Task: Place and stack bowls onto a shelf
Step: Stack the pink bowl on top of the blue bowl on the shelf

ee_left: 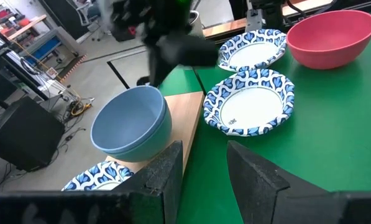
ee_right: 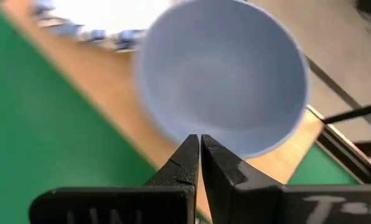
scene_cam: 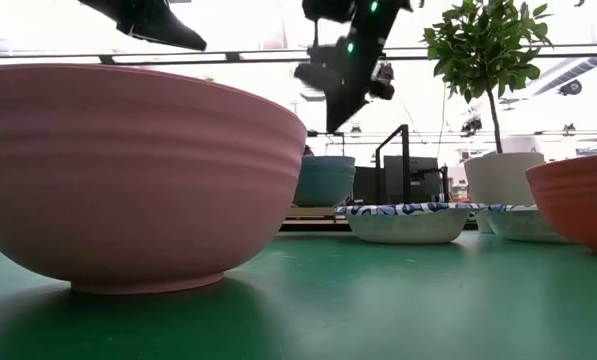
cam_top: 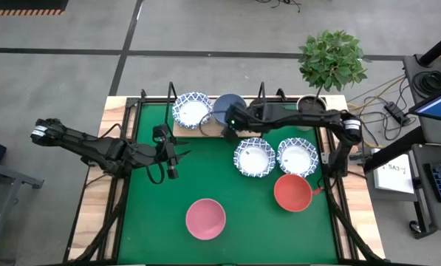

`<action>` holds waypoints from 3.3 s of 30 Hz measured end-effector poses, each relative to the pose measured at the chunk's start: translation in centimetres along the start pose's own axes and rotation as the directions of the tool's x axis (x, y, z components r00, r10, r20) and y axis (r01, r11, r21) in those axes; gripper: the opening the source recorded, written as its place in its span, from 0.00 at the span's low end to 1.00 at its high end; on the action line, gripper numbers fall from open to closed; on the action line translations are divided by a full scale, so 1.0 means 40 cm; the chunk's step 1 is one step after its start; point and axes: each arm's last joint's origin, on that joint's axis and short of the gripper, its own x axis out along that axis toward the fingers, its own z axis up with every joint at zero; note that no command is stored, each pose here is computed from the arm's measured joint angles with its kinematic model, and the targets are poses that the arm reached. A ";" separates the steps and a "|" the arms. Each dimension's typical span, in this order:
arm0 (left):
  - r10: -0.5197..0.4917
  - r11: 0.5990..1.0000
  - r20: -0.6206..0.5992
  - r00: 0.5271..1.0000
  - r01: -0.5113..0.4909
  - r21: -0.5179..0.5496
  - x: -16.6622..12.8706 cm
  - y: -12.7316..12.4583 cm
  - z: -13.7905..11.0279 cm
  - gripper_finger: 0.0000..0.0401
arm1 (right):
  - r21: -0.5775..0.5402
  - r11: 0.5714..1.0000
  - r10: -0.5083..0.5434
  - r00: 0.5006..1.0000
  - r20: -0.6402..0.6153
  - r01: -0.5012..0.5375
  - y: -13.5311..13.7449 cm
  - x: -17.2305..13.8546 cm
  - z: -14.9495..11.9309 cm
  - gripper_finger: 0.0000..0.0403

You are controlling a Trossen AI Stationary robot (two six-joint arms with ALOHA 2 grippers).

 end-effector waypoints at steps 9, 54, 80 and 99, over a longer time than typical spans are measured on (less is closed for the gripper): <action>0.005 0.999 0.042 0.999 -0.004 -0.033 0.000 0.002 0.012 0.27 | -0.179 0.972 0.180 0.973 0.146 -0.153 0.051 -0.109 -0.117 0.02; -0.613 0.778 -0.672 0.415 0.466 -0.422 0.291 -0.303 0.011 0.50 | -0.385 0.765 0.598 0.791 0.127 -0.516 -0.024 -0.155 -0.463 0.02; -0.672 0.740 -0.529 0.518 0.487 -0.463 0.323 -0.206 0.131 0.00 | -0.410 0.756 0.599 0.792 0.117 -0.511 -0.024 -0.153 -0.467 0.02; -0.133 0.887 -0.491 0.861 -0.117 -0.446 0.464 0.411 0.212 0.00 | -0.442 0.730 0.613 0.785 0.085 -0.522 -0.033 -0.161 -0.473 0.02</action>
